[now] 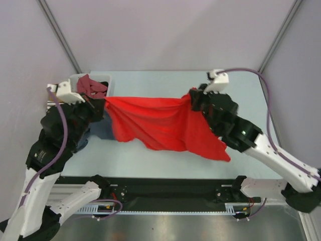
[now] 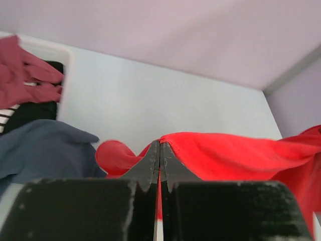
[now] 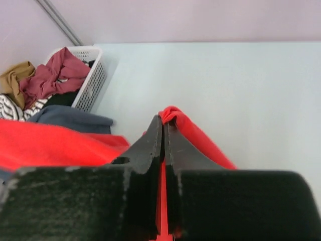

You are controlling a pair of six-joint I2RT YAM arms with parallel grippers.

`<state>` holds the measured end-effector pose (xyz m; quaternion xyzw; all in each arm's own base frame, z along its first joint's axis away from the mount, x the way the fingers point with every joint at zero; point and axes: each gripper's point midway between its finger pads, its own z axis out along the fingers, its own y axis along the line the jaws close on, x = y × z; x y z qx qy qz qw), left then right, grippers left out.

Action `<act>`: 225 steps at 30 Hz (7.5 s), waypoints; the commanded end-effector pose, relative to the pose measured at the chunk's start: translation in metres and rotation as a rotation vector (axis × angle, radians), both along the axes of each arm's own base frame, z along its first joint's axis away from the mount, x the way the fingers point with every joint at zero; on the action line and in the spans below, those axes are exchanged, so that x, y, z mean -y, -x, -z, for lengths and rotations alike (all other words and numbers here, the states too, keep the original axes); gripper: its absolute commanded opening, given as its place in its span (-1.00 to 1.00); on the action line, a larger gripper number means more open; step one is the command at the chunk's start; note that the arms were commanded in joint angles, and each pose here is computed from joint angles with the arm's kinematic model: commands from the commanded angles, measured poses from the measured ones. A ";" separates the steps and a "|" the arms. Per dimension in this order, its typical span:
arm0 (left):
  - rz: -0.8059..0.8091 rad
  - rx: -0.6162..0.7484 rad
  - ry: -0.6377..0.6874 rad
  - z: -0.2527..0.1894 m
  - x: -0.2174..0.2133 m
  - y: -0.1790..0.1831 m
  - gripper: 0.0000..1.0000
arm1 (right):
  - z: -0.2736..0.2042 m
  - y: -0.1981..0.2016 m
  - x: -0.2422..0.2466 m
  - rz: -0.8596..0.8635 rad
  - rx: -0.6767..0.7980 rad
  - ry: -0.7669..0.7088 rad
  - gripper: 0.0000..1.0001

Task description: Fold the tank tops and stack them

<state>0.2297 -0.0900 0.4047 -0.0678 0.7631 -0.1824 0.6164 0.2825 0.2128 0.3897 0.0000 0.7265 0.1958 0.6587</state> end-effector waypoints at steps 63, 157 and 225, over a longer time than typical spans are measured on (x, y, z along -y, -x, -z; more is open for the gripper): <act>-0.123 -0.147 -0.124 0.008 -0.035 -0.101 -1.00 | 0.059 -0.081 0.081 -0.131 -0.354 -0.141 -1.00; 0.192 -0.486 -0.058 0.253 0.103 -0.100 0.63 | 0.301 -0.051 0.243 0.547 -0.785 -0.153 0.10; 0.260 -0.673 -0.222 0.328 0.127 -0.085 -0.98 | 0.308 -0.056 0.261 0.683 -0.775 -0.082 -1.00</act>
